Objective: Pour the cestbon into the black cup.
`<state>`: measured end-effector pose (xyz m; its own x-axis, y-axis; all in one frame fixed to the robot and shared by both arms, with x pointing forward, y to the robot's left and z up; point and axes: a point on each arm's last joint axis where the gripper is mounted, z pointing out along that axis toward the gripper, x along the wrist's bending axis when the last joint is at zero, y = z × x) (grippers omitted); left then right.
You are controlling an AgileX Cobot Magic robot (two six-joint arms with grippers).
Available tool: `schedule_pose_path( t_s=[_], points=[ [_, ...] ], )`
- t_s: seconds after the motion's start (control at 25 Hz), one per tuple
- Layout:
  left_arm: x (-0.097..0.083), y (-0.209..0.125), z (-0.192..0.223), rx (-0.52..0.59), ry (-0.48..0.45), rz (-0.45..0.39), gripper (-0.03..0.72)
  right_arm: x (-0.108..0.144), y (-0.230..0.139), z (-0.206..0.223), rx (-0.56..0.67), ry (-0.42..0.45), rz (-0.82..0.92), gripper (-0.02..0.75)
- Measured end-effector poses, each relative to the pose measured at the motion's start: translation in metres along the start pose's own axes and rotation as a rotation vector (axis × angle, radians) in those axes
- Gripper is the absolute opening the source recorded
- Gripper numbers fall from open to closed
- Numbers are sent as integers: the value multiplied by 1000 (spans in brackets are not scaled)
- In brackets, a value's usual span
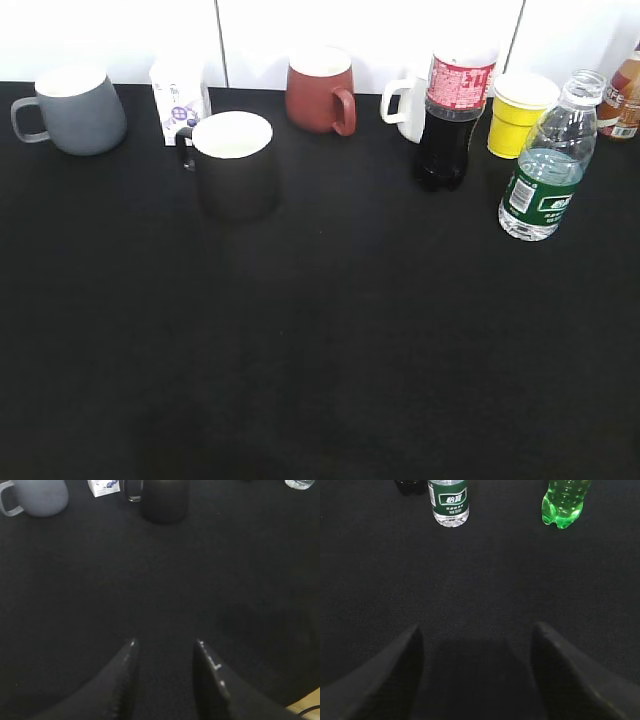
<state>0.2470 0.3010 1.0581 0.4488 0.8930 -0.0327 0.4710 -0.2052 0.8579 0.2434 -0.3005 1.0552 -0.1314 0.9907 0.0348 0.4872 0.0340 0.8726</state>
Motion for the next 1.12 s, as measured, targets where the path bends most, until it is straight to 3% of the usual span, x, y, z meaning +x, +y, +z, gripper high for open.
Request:
schedule_pose_path(
  t_s=[0.12,0.24,0.44,0.56,0.76,0.92,1.12],
  points=[
    [0,0,0,0,9,-5,281,0,0,0,0,-1,1,502],
    [1,0,-1,-4,114,-69,281,0,0,0,-1,-14,8,502],
    [2,-1,-2,-13,316,-191,281,0,-5,-9,-72,-179,95,502],
    [2,-1,-2,-16,377,-227,281,1,-5,-9,-76,-207,110,502],
    [-3,-8,-13,-102,401,-224,281,1,-5,-9,-76,-208,112,502],
    [-4,-9,-14,-110,461,-255,279,1,-5,-9,-76,-208,113,502],
    [-4,-9,-14,-110,468,-258,279,1,-5,-9,-76,-208,114,502]
  ],
)
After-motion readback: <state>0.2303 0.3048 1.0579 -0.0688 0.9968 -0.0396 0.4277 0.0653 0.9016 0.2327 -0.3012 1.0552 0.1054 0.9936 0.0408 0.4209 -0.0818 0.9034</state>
